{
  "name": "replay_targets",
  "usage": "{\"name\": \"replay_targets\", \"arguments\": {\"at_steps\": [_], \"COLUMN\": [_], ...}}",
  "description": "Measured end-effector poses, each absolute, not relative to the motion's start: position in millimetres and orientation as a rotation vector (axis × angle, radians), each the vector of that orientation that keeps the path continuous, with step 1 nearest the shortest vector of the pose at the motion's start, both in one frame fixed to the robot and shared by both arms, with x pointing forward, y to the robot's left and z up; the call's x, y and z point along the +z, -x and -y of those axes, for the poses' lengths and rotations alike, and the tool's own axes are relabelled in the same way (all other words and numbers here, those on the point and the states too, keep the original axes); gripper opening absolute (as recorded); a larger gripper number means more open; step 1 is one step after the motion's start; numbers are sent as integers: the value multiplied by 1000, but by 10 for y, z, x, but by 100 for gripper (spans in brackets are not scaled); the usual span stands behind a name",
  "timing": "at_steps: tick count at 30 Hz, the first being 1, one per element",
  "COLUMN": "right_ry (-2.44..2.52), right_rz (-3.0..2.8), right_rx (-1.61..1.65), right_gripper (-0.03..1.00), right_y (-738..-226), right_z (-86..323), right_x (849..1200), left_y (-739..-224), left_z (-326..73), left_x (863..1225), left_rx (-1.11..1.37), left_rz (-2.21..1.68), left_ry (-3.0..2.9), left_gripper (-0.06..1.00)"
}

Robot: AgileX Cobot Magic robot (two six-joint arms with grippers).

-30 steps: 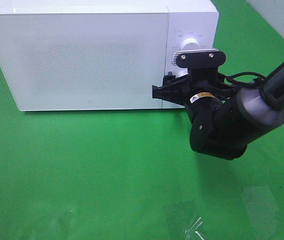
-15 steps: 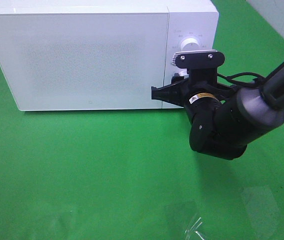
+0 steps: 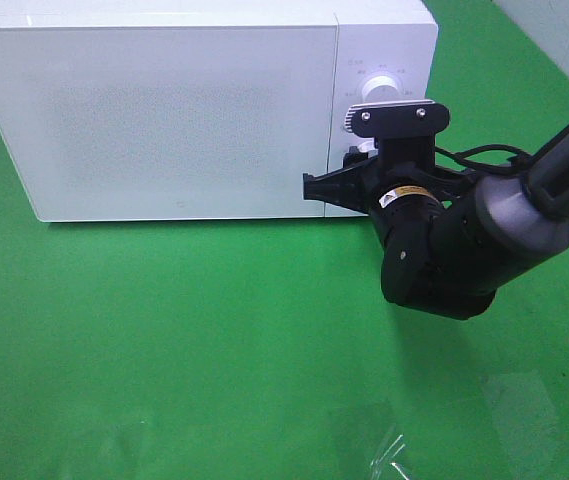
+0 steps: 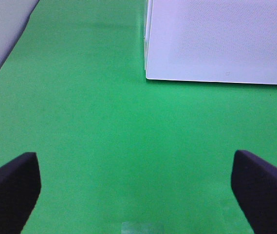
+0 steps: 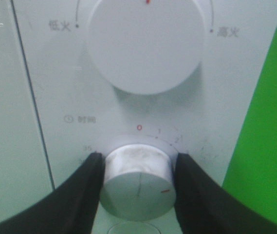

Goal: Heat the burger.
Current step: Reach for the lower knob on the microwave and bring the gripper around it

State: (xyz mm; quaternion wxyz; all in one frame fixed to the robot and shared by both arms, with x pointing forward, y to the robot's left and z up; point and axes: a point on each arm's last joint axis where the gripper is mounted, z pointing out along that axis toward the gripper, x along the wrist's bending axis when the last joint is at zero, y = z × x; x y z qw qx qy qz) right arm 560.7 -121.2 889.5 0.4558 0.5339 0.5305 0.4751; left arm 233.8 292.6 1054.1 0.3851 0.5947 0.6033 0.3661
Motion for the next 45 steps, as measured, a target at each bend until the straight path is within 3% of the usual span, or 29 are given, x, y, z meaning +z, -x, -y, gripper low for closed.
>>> {"name": "replay_targets", "arguments": {"at_steps": [45], "right_ry": [-2338], "right_rz": [-163], "right_rx": [2123], "right_gripper": [43], "right_y": [-5579], "right_z": [1232], "right_x": [8848], "left_y": [-2338], "left_z": [-2926], "left_x": [10541], "left_rx": [933], "left_rz": [-1537], "left_ry": [-1515], "left_gripper": [99]}}
